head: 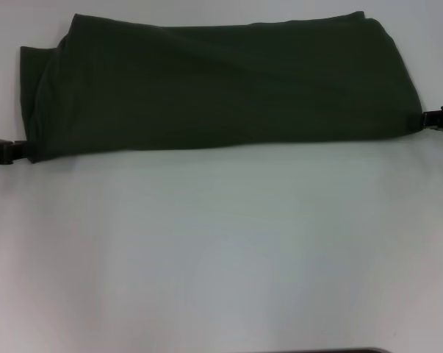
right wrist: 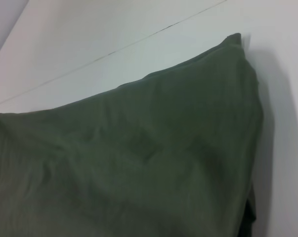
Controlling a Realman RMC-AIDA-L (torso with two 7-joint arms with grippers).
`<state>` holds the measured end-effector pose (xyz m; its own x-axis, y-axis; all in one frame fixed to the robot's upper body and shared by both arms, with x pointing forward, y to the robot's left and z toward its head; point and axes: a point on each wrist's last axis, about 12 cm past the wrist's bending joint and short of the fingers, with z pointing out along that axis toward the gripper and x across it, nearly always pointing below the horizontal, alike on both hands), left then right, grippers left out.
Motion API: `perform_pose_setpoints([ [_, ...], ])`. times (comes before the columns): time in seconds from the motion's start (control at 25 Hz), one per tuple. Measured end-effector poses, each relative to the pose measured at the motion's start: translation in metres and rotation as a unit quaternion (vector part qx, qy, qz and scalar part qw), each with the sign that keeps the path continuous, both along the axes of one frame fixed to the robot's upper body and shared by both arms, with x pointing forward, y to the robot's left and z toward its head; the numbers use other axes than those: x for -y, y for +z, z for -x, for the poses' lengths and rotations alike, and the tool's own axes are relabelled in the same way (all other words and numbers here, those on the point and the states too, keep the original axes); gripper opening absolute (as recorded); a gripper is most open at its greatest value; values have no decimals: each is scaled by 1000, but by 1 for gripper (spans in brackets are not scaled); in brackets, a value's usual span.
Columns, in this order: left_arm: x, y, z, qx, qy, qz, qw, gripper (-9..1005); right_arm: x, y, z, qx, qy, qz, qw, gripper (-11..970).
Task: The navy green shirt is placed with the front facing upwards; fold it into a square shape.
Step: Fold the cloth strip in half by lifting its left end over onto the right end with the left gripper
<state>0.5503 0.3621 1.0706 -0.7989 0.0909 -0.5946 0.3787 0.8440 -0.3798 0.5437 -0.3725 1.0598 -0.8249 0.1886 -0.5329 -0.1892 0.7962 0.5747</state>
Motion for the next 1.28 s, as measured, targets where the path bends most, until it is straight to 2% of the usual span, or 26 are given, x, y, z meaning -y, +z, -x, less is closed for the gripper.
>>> perform_pose_setpoints([
  [0.08, 0, 0, 0, 0, 0, 0, 1000, 234, 0, 0, 0, 0, 0, 0, 1000, 13],
  [0.28, -1, 0, 1, 0, 2, -1, 1000, 16, 2, -1, 2, 0, -3, -1, 1000, 13],
  [0.48, -1, 1, 0, 0, 6, 5, 1000, 0, 3, -2, 3, 0, -5, -3, 1000, 13],
  [0.96, -3, 10, 0, -12, 11, 17, 1000, 135, 0, -3, 4, -2, -4, -1, 1000, 12],
  [1.28, -6, 11, -2, -11, 23, 16, 1000, 428, 1, -4, 4, -3, -4, 0, 1000, 12],
])
